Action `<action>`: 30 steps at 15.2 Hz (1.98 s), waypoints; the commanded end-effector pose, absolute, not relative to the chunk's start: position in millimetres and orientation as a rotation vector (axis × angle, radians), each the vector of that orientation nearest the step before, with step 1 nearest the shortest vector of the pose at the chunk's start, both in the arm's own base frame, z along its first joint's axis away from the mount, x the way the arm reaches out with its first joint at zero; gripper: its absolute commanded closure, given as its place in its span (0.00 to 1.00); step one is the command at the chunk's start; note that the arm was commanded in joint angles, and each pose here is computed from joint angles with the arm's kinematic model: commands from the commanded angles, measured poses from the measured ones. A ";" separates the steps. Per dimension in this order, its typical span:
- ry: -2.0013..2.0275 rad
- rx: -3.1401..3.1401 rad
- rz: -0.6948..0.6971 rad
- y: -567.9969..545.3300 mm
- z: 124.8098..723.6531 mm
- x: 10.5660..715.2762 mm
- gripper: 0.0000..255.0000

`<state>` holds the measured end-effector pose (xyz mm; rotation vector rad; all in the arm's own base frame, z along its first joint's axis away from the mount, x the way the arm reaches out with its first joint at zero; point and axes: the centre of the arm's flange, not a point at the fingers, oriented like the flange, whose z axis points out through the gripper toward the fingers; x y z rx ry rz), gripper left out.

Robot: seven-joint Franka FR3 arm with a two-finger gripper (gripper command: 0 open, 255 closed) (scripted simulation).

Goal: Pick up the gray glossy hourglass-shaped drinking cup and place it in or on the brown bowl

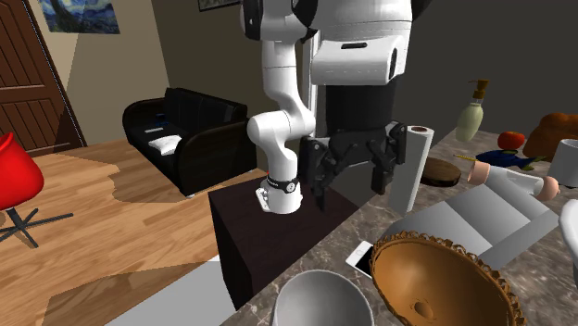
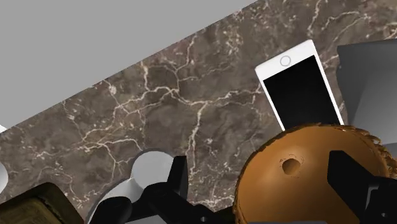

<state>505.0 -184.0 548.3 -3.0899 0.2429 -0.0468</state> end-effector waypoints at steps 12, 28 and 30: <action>0.303 -3.052 -0.112 -260.8 508.1 593.0 0.00; 0.303 -3.052 -0.112 -259.3 484.1 594.9 1.00; 0.303 -3.052 -0.112 -259.3 484.1 595.0 1.00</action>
